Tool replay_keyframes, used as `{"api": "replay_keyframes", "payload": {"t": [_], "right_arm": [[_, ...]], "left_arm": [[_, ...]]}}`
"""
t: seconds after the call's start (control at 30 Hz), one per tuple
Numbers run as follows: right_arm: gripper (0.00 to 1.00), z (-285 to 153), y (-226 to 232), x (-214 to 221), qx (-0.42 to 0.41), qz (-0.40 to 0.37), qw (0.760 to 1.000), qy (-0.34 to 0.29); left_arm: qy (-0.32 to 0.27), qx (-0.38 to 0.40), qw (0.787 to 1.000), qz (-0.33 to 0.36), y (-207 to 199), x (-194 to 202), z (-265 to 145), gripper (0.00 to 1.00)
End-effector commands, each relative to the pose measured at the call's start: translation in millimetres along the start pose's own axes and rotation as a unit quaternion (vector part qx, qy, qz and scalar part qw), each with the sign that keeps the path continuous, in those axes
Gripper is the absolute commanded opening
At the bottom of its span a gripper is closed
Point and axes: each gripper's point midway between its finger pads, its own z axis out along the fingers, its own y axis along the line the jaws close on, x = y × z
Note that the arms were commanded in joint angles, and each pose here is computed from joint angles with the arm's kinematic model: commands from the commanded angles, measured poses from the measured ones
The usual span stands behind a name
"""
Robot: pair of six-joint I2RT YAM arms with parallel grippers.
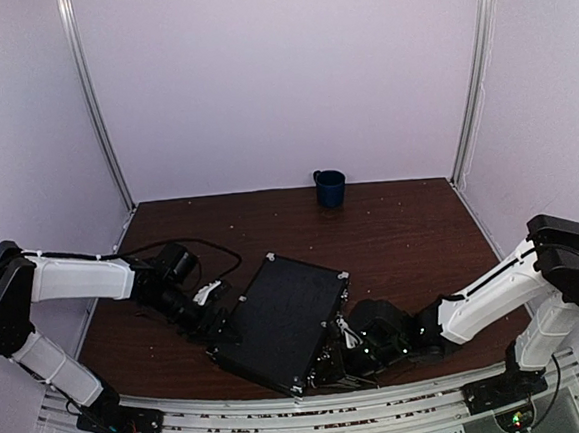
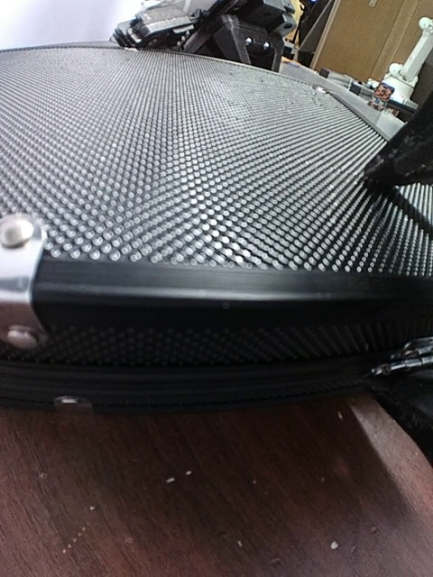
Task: Pack up texas hold em set
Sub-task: Press the left-side button of the box at the center of the board.
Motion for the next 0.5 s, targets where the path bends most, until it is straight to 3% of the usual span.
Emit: {"api": "replay_keyframes", "payload": {"t": [0.0, 0.47], "right_arm": [[0.05, 14.9, -38.9, 17.1, 0.055, 0.039, 0.997, 0.047], [0.06, -7.5, -45.7, 26.7, 0.079, 0.040, 0.995, 0.053]], "left_arm": [[0.003, 0.073, 0.996, 0.053, -37.3, -7.1, 1.2, 0.68], [0.013, 0.040, 0.998, 0.053, -23.6, -5.2, 5.8, 0.68]]}}
